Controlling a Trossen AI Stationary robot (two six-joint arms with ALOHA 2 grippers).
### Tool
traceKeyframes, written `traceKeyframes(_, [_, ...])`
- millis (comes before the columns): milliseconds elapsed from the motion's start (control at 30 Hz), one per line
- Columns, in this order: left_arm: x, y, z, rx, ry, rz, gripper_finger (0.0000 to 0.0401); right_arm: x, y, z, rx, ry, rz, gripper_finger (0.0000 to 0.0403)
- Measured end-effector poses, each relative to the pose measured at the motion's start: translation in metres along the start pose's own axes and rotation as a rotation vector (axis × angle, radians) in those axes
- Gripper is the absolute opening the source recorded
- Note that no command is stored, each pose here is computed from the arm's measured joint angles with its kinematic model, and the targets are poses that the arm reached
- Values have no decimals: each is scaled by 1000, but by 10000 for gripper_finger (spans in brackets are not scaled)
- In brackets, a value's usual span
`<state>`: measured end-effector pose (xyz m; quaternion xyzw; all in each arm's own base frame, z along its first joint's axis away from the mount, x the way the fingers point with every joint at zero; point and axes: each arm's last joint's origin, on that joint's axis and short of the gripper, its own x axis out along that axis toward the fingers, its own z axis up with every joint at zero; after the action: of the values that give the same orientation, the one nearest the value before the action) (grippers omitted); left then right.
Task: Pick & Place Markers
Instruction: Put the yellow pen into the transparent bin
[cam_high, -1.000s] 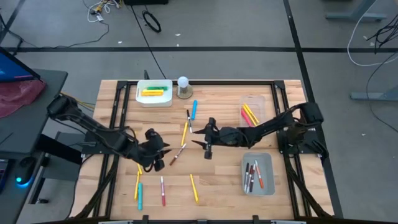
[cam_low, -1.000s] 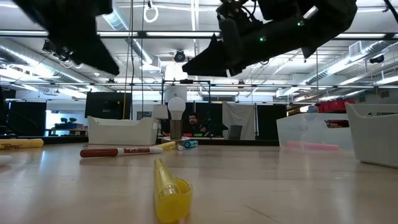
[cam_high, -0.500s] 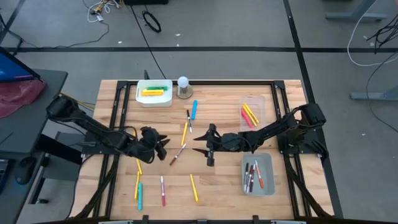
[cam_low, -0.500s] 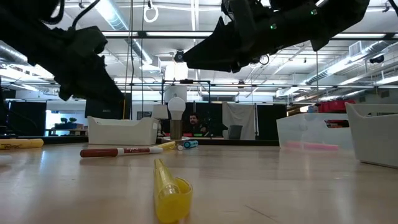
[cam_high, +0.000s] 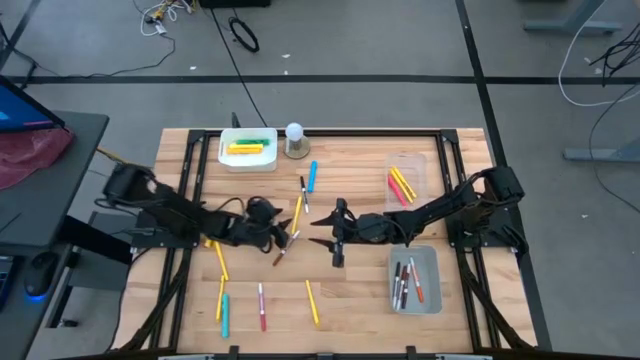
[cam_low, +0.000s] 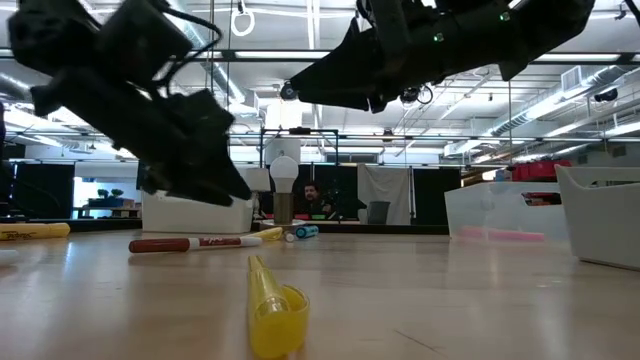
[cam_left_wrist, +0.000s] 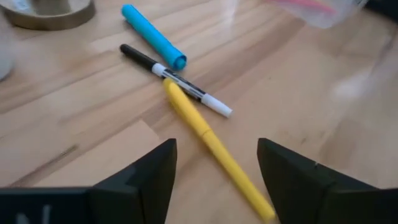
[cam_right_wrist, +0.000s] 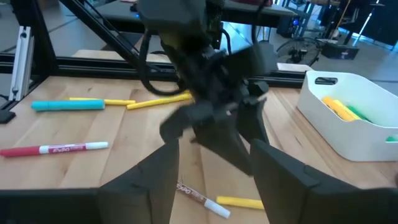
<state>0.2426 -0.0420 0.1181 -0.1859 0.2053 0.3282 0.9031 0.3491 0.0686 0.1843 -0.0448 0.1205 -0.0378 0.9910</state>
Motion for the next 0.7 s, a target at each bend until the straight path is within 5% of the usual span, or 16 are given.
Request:
traceKeyframes(367, [50,-11,3,88,142,40,174,0,0,-3,4,33,1,201])
traceKeyframes(700, [54,-1,-1,104,268,99,85,0,0,-7,23,71,2,201])
